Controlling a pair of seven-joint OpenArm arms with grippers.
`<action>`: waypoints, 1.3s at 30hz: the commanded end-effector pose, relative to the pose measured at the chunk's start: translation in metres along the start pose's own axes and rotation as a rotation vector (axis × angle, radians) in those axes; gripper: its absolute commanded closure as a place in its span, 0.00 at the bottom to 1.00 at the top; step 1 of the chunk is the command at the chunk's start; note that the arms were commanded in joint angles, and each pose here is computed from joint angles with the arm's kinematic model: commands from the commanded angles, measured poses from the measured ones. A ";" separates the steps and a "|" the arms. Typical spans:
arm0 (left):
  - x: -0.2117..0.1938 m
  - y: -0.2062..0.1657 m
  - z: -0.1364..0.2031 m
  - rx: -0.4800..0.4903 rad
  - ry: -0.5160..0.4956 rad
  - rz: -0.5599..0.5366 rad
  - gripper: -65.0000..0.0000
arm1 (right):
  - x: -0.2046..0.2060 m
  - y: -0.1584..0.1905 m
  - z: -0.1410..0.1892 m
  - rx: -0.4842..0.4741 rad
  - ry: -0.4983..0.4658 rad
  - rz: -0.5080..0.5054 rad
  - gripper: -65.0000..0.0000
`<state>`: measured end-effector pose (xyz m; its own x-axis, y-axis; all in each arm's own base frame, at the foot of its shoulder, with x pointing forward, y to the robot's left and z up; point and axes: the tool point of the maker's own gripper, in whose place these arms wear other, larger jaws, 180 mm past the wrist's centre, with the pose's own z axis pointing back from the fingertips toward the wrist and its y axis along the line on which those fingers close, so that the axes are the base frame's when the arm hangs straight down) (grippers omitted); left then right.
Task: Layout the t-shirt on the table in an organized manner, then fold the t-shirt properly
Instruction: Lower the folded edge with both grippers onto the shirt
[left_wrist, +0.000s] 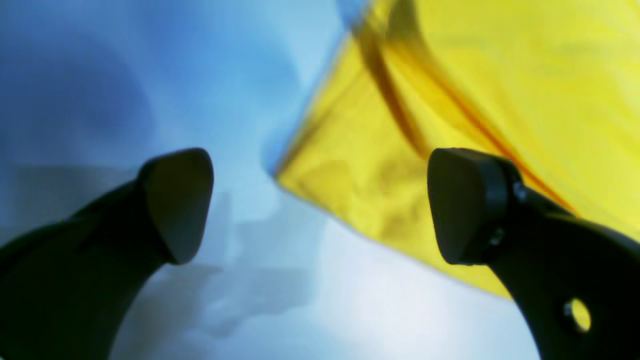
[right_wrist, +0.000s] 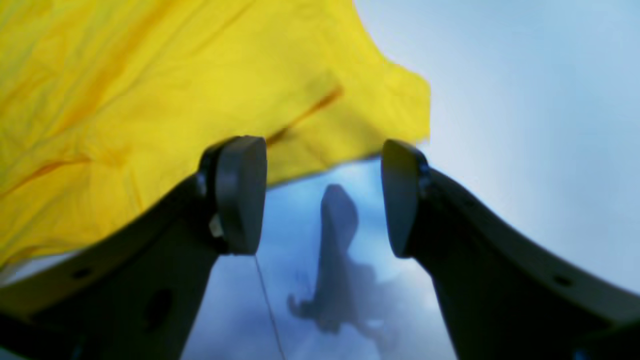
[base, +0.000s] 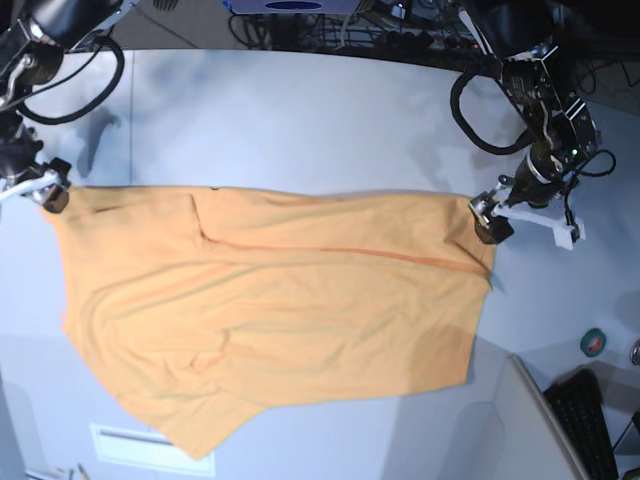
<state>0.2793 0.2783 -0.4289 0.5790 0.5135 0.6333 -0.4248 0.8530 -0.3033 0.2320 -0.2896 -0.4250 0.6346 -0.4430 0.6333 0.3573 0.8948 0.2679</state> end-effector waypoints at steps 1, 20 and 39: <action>0.012 0.005 0.001 -0.006 -0.038 0.026 0.00 | 0.008 0.002 0.003 0.006 -0.043 -0.012 0.46; -0.038 -0.005 -0.039 -0.047 0.028 0.096 0.50 | -0.036 -0.041 -0.041 0.090 0.017 -0.468 0.45; -0.037 -0.003 -0.037 -0.043 0.024 0.094 1.00 | -0.019 -0.044 -0.072 0.113 -0.063 -0.570 0.94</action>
<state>0.2823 0.2557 -0.4831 0.5630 0.5993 0.5691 -0.4487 0.7999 -0.3986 0.2504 -0.3145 -0.5076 0.3278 -0.8633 0.3837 0.5580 0.5047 0.6587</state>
